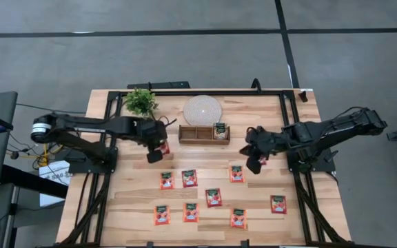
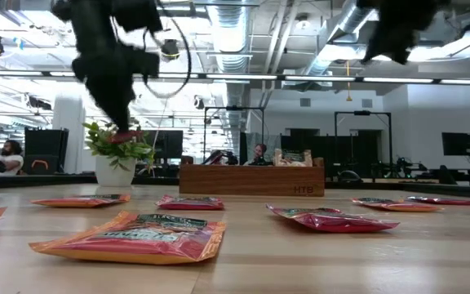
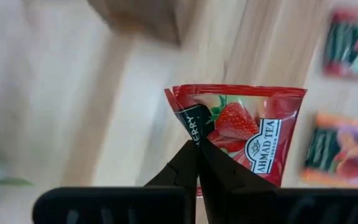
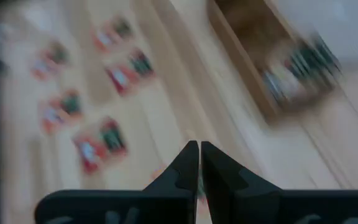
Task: Pick & Place Tea
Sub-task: Put the red tea bag into the middle section of the wooden organizer
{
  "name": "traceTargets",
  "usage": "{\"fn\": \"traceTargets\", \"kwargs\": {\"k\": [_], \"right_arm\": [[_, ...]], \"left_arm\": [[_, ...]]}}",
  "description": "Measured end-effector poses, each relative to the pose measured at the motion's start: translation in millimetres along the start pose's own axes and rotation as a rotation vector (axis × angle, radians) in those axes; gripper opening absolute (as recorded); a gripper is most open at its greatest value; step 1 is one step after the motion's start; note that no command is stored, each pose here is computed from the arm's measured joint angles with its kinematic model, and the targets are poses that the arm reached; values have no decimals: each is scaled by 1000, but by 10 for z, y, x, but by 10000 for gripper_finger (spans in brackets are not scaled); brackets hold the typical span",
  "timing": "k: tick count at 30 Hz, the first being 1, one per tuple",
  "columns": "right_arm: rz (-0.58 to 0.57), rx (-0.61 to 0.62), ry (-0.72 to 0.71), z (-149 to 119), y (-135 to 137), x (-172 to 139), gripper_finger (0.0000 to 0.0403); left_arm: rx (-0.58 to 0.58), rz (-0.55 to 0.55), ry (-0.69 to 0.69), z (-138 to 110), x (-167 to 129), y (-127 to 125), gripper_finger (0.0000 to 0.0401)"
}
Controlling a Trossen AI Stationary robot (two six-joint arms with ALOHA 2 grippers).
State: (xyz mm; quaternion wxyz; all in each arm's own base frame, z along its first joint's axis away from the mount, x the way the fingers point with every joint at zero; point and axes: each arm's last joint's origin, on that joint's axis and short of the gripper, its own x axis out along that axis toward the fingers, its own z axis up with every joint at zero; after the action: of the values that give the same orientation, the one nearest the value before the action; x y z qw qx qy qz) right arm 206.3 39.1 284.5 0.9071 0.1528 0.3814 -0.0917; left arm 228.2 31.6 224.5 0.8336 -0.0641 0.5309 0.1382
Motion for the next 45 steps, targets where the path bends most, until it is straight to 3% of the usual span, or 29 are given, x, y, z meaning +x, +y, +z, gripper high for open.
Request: {"fn": "traceTargets", "kwargs": {"k": [5,12,17,23,33,45], "right_arm": [[98,-33,-176,251,67,141,46],[178,3,-272,518,-37,488,111],[245,17,-400,723,-141,614,146],[205,60,-445,808,-319,657,169],[153,86,-469,873,-492,782,168],[147,97,-532,945,-576,758,166]], "left_arm": [[87,64,-218,325,-335,-102,1],[227,210,-441,731,-551,-339,1],[306,334,-424,869,-456,-448,1],[342,429,-402,931,-304,-527,1],[351,449,-545,1086,-332,-584,1],[341,446,-582,1138,-293,-609,1]]}}
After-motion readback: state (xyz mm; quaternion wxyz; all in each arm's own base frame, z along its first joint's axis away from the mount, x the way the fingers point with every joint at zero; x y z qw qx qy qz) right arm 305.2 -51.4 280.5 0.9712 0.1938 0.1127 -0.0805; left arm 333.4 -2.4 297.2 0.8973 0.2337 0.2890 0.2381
